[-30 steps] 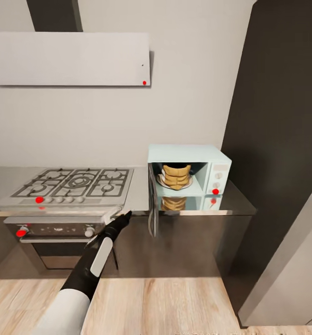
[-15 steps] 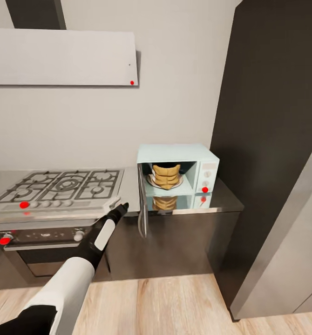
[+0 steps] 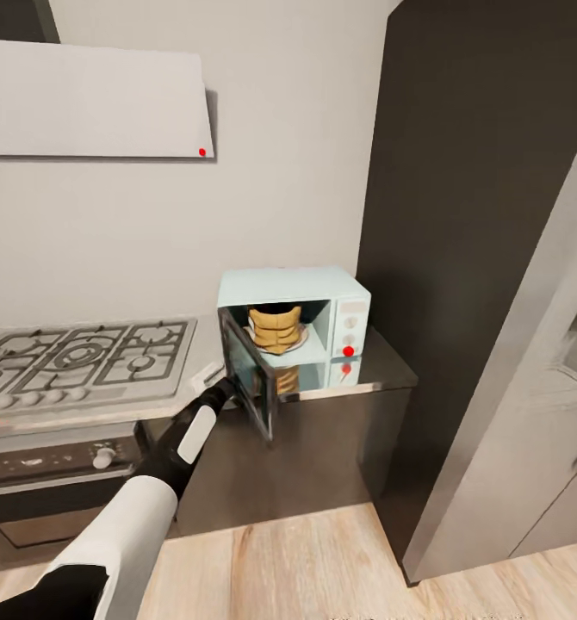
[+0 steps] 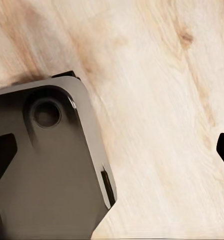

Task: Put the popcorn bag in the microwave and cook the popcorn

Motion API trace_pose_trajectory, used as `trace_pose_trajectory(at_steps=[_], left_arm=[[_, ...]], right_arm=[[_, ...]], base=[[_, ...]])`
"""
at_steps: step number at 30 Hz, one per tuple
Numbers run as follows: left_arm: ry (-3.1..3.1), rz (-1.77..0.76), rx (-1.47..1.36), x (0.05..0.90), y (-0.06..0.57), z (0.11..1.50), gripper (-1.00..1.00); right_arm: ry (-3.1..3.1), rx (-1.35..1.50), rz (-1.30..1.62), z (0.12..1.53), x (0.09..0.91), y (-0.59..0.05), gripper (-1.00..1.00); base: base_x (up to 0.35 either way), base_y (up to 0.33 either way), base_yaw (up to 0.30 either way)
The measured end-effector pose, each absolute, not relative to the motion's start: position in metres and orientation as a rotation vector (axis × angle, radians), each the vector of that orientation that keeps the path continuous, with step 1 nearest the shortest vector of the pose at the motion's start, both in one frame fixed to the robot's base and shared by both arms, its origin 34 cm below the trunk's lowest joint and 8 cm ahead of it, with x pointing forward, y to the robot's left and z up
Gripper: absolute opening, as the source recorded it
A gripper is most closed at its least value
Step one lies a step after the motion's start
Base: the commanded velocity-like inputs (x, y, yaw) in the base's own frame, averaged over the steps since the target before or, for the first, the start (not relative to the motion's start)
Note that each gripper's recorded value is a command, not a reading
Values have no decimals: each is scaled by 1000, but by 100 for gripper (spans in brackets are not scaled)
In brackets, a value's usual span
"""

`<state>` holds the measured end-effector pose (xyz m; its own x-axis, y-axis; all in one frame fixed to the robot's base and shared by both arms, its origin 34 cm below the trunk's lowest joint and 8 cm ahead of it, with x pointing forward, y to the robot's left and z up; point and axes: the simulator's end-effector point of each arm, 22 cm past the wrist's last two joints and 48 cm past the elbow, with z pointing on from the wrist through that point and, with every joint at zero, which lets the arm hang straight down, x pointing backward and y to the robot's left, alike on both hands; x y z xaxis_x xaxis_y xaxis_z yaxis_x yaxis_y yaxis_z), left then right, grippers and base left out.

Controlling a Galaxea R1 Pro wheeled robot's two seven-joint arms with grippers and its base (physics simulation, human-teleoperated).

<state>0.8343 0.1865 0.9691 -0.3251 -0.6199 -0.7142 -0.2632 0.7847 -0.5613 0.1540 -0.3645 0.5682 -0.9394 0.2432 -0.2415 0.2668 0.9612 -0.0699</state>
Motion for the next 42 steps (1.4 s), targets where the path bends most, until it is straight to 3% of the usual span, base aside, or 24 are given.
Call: trace_pose_trajectory(at_steps=[15,42], left_arm=[[1916,-451,-649,834,166,975,100],[1930,-448,-547,833,140,980,100]], right_arm=[[2887,388,-169,569,149,-370,100],[2882,387,-240,570,148,-382,100]], base=[[50,-31,-274],[171,-75,-6]])
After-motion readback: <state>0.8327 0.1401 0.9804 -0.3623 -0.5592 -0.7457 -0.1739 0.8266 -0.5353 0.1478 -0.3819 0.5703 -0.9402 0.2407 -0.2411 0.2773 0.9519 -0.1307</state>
